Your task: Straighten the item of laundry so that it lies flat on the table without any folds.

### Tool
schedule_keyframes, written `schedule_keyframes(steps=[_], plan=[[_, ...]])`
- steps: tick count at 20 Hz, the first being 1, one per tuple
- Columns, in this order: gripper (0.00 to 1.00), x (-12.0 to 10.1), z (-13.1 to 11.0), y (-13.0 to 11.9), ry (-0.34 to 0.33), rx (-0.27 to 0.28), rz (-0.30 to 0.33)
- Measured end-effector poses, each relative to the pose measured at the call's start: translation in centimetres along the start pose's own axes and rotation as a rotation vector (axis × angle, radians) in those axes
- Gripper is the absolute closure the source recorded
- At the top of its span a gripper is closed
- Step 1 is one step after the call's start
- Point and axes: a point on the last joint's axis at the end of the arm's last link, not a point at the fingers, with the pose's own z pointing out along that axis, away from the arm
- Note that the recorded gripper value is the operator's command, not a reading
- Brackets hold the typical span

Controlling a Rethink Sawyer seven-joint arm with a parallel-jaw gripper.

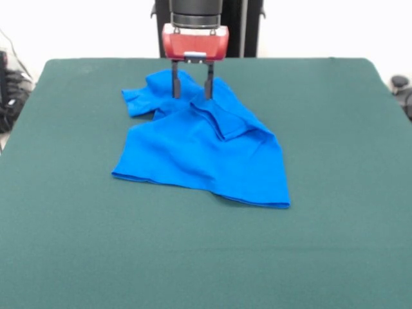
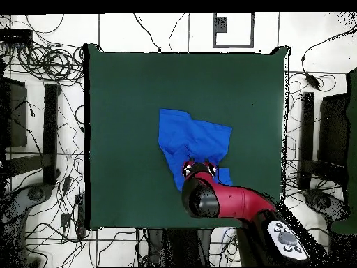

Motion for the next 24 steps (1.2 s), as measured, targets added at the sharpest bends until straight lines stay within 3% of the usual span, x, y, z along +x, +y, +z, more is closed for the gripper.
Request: schedule_keyframes(steps=[24], plan=[[0.0,-2.9,0.4,-0.6,-0.053,0.017,-0.01]])
